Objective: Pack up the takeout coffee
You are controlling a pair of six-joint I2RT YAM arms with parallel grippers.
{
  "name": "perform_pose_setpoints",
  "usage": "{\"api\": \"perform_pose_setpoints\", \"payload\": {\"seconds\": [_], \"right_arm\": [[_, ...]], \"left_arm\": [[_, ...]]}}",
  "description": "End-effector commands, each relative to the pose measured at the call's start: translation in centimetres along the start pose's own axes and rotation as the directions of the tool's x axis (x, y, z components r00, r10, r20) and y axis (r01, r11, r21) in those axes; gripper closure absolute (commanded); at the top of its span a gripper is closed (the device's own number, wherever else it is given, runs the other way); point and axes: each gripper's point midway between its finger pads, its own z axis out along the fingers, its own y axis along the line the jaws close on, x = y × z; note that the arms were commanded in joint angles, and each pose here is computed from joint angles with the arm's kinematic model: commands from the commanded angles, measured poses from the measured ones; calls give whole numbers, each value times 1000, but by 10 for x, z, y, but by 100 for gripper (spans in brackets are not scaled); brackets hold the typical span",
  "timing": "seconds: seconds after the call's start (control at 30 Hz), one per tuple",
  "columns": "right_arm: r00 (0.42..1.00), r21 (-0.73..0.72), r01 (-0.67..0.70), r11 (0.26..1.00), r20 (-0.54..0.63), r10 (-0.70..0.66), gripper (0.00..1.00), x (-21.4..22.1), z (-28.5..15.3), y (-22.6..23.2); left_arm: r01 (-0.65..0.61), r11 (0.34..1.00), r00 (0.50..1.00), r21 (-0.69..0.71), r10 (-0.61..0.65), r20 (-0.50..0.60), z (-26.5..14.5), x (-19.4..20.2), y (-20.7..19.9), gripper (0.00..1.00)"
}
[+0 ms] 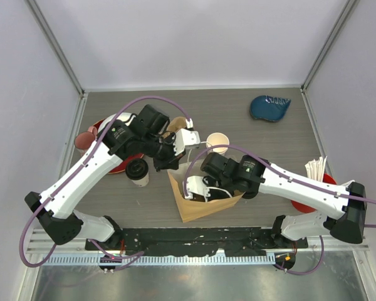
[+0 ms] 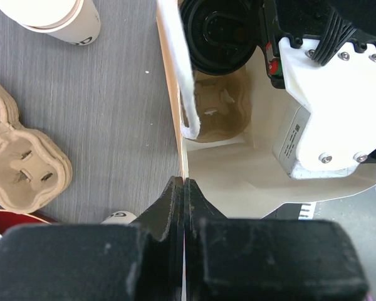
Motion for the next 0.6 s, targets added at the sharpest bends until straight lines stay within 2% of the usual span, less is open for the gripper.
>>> {"api": "perform_pose_setpoints", "payload": {"seconds": [0.0,0.37,0.47,0.57], "right_arm": [[1000,39,6,999,29,-7,99,-2,-4,-3],[1000,16,5,1000,14,-6,99,1,0,1],[1000,14,8,1000,9,-8,90,1,-3,1],[1000,17,10,1000,18,-11,69,-2,-9,0]], "left_arm": [[-21,1000,1000,-5,21,19,-7,-5,-3,100],[-26,1000,1000,-9,27,15,-10,-4,-3,100],[-30,999,999,-12,30,15,-10,-3,-3,100],[-30,999,999,-15,30,14,-10,-4,-2,100]]}}
